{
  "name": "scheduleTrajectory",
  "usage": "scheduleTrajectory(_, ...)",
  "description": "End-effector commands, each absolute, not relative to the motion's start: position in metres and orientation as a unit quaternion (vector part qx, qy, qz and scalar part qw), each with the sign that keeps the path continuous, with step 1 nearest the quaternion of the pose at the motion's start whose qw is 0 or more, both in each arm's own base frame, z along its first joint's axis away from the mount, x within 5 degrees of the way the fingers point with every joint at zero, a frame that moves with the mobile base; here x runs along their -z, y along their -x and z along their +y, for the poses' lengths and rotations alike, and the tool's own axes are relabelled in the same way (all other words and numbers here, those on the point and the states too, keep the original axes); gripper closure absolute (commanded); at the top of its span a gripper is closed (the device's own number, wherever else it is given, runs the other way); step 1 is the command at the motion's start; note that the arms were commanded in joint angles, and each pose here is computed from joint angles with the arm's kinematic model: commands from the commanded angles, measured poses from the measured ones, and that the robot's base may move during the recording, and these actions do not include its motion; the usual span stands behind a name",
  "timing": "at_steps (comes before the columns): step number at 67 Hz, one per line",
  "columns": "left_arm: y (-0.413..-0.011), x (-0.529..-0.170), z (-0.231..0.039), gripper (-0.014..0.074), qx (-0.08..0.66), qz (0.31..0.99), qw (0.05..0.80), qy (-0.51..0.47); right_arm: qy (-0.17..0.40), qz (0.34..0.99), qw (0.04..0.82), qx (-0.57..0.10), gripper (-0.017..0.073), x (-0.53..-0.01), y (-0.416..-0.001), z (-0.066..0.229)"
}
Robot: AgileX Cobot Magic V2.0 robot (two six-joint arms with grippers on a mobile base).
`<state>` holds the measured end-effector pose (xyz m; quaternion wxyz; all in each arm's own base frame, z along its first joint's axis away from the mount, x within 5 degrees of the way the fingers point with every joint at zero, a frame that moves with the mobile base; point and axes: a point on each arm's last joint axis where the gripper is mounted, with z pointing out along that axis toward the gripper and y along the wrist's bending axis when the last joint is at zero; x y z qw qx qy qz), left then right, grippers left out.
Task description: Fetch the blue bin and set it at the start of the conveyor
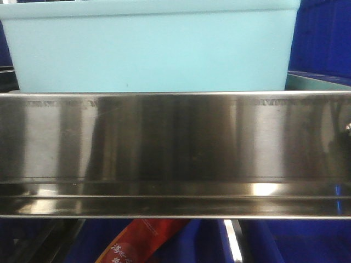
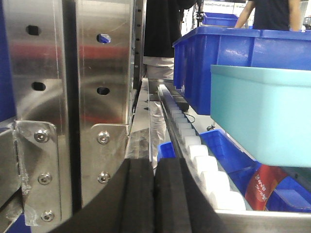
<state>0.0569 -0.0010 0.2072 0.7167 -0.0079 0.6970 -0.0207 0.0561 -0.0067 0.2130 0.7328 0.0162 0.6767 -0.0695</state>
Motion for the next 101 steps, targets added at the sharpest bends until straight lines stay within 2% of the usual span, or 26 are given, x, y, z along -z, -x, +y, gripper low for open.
scheduleTrajectory(1,-0.056,-0.21,-0.001,0.0704,0.021,0.689,0.725,0.011,-0.009,0.666,0.742,0.074,0.0721,-0.216,-0.056,-0.006)
scheduleTrajectory(21,-0.056,-0.21,-0.001,0.0704,0.021,0.687,0.726,0.011,-0.009,0.666,0.742,0.074,0.0721,-0.216,-0.056,-0.006)
scheduleTrajectory(42,-0.056,-0.218,-0.001,0.0704,0.02,0.655,0.755,0.008,-0.009,0.666,0.742,0.074,0.0721,-0.216,-0.056,-0.006)
scheduleTrajectory(55,-0.055,-0.223,-0.001,0.0704,0.023,0.637,0.771,0.01,-0.026,0.629,0.775,0.049,0.0721,-0.224,-0.054,-0.005)
scheduleTrajectory(60,-0.051,-0.24,-0.001,0.0704,0.022,0.628,0.778,0.009,-0.038,0.616,0.786,0.037,0.0721,-0.234,-0.052,-0.005)
scheduleTrajectory(69,-0.036,-0.286,0.0,0.0696,0.01,0.634,0.773,0.003,-0.041,0.6,0.798,0.041,0.0718,-0.282,-0.038,-0.005)
scheduleTrajectory(74,-0.032,-0.31,0.0,0.0641,0.009,0.64,0.769,0.004,-0.044,0.596,0.8,0.043,0.0653,-0.309,-0.027,-0.004)
scheduleTrajectory(77,-0.031,-0.323,0.0,0.0585,0.009,0.648,0.762,0.005,-0.046,0.595,0.801,0.042,0.0557,-0.326,-0.022,-0.004)
scheduleTrajectory(84,-0.036,-0.352,0.001,0.0389,0.008,0.664,0.747,0.006,-0.051,0.589,0.806,0.031,0.0245,-0.356,-0.022,-0.003)
scheduleTrajectory(91,-0.052,-0.372,0.0,0.0176,0.008,0.683,0.73,0.006,-0.049,0.591,0.804,0.034,-0.0006,-0.376,-0.029,-0.004)
scheduleTrajectory(98,-0.071,-0.384,-0.001,0.0044,0.014,0.7,0.714,0.001,-0.047,0.601,0.797,0.04,-0.0009,-0.388,-0.04,-0.006)
scheduleTrajectory(101,-0.076,-0.391,-0.004,0.0022,0.027,0.701,0.713,-0.012,-0.048,0.607,0.793,0.038,-0.0009,-0.393,-0.046,-0.006)
